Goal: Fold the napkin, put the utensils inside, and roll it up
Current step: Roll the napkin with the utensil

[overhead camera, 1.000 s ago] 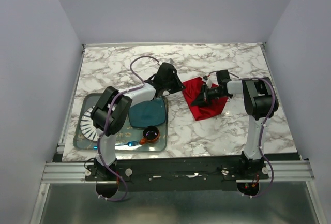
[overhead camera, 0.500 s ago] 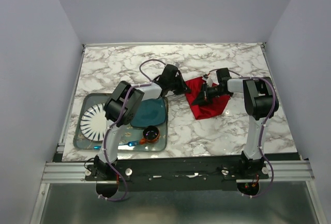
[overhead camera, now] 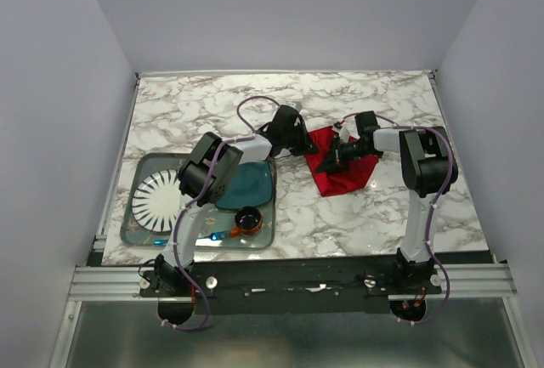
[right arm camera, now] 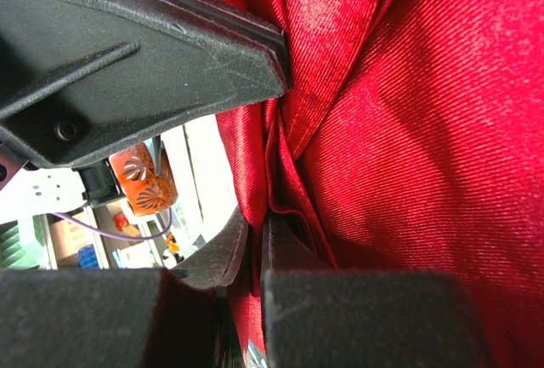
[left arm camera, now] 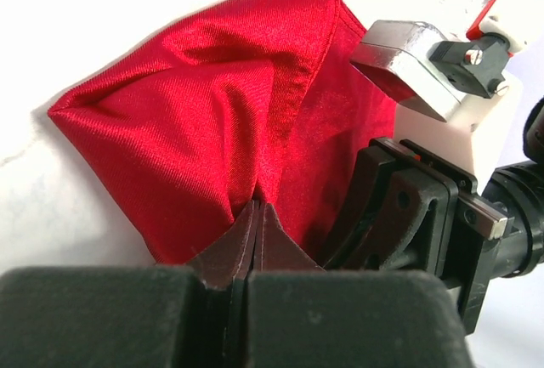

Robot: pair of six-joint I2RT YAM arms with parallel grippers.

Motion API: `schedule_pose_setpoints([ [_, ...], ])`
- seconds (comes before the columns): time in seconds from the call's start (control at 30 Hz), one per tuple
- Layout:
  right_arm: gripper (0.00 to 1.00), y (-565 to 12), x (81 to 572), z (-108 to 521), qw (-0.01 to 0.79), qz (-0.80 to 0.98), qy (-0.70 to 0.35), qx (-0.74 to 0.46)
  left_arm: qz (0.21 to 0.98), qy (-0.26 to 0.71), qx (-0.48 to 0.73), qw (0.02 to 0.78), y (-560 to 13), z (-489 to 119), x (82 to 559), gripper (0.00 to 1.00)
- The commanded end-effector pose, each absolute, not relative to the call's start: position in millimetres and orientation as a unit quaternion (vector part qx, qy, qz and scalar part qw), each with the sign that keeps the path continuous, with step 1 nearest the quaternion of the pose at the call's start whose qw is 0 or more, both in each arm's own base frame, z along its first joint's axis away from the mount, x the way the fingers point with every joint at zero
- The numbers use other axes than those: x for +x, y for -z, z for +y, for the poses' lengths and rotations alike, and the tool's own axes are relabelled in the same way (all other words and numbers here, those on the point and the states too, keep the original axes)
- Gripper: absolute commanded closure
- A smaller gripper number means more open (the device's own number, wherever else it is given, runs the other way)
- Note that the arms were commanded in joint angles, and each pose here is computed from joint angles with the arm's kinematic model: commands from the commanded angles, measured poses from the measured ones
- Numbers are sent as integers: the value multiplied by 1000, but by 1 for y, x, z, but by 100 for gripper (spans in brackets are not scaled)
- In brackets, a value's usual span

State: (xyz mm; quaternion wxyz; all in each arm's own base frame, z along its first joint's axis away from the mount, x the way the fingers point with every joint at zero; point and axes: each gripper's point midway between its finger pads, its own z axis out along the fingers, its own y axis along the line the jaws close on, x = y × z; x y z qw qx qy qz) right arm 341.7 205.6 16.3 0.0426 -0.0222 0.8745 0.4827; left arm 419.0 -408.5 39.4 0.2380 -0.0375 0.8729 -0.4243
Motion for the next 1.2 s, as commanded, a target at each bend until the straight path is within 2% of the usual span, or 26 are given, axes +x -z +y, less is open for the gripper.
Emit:
schedule_pose_setpoints([
  [0.0, 88, 13, 342, 187, 45, 913, -404, -14, 904, 368, -49, 214, -14, -397, 416, 100],
  [0.13, 77, 10, 343, 179, 47, 924, -379, -20, 930, 310, -84, 180, 20, -378, 410, 100],
  [0.27, 67, 3, 347, 174, 58, 934, -351, -35, 949, 246, -108, 165, 27, -358, 407, 100],
  [0.43, 54, -9, 349, 158, 74, 959, -266, -63, 957, 226, -112, 147, 31, -349, 398, 100],
  [0.5, 48, -23, 353, 153, 106, 967, -208, -99, 957, 227, -112, 141, 31, -348, 392, 100],
  [0.67, 41, -52, 355, 153, 189, 962, -85, -177, 957, 231, -104, 140, 31, -346, 387, 100],
  [0.7, 39, -59, 359, 137, 220, 959, -20, -178, 956, 237, -102, 138, 29, -348, 388, 100],
  [0.8, 33, -75, 373, 132, 292, 927, 72, -226, 956, 240, -102, 133, 30, -350, 387, 100],
  [0.87, 32, -79, 373, 145, 337, 896, 84, -277, 955, 246, -103, 132, 30, -353, 388, 100],
  [0.9, 26, -80, 372, 145, 349, 885, 102, -290, 954, 248, -104, 131, 30, -354, 389, 100],
  [0.97, 25, -75, 367, 162, 373, 856, 110, -341, 954, 251, -104, 125, 30, -354, 388, 100],
  [1.0, 0, -73, 366, 165, 376, 850, 118, -350, 954, 252, -107, 125, 30, -353, 390, 100],
  [1.17, 0, -64, 360, 185, 397, 826, 138, -375, 951, 259, -114, 124, 30, -350, 393, 100],
])
